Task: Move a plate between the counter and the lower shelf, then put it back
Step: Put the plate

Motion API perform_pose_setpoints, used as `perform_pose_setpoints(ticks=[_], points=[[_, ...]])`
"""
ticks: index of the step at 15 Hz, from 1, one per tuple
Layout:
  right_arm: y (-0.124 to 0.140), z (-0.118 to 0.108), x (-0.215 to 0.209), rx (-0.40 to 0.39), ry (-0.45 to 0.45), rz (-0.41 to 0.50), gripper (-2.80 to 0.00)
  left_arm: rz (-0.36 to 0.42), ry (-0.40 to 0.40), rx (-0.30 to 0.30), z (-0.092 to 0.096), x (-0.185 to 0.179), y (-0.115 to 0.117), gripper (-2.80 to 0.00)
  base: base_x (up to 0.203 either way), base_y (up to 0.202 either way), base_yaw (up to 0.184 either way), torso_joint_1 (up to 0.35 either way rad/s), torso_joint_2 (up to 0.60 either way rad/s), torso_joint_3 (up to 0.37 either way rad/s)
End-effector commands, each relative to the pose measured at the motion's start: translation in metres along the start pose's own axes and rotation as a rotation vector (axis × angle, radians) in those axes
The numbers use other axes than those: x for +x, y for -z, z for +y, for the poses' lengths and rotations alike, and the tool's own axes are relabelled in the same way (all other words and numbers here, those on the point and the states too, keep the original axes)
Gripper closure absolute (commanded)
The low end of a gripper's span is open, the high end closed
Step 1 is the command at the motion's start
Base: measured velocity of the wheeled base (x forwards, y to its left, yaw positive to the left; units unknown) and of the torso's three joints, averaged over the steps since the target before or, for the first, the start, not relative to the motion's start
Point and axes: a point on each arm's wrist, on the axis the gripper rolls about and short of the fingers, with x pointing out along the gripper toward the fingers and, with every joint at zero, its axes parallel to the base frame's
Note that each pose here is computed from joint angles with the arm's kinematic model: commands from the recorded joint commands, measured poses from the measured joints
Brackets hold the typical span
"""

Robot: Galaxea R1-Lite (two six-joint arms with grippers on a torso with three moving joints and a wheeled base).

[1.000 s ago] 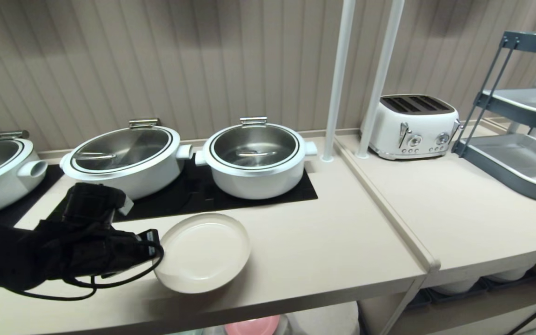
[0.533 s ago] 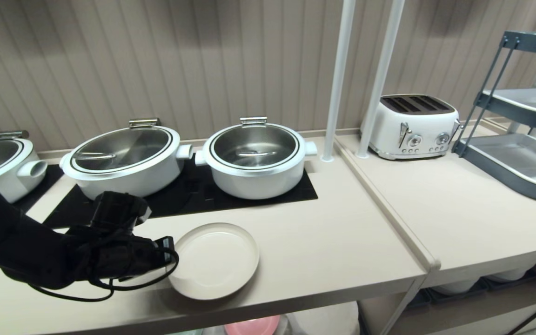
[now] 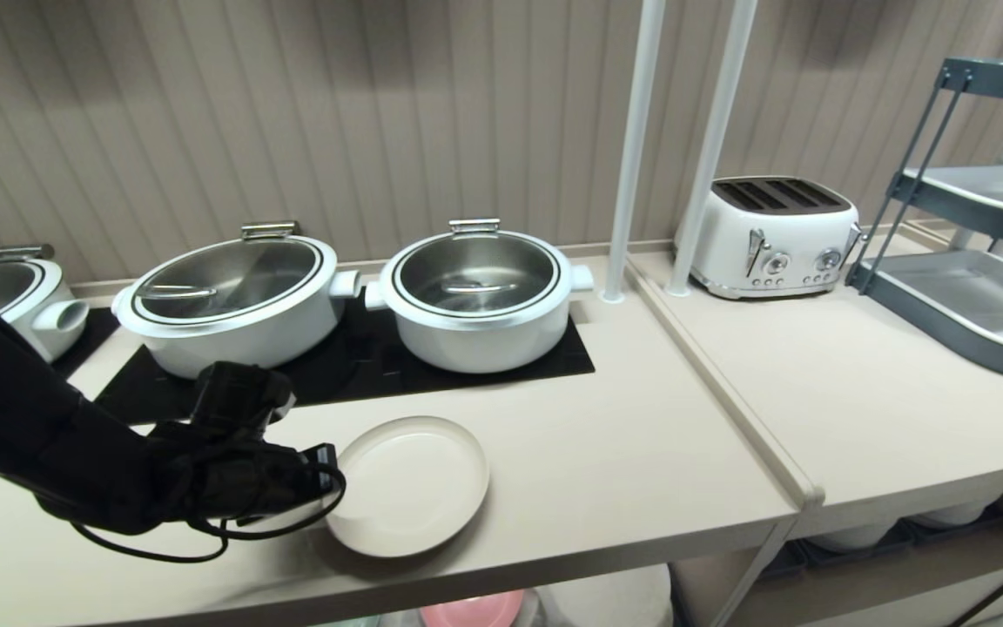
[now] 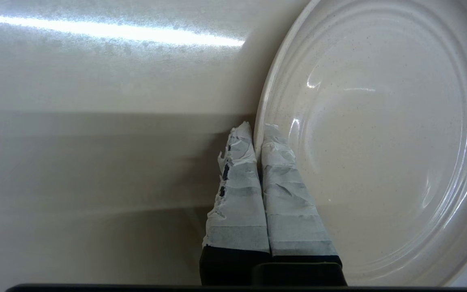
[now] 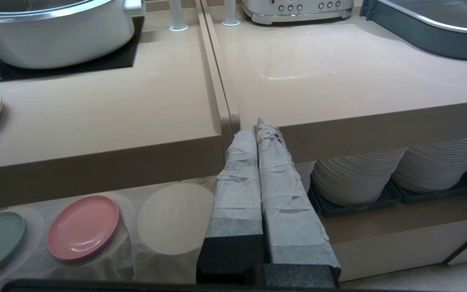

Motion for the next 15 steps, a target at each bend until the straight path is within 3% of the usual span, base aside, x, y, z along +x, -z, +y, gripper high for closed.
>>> perform_pose_setpoints(ticks=[1,15], points=[[0.0,0.0,0.0,0.0,0.001,0.0,0.0,0.006,0.002,0.002,-0.002,0.003,0.001,0.0,0.0,0.0,0.0,0.0,0.0,0.0],[0.0,0.0,0.0,0.0,0.0,0.0,0.0,-0.008,0.008,0.012,-0.009,0.014,-0.008,0.0,0.0,0.0,0.0,0.0,0.0,0.0]])
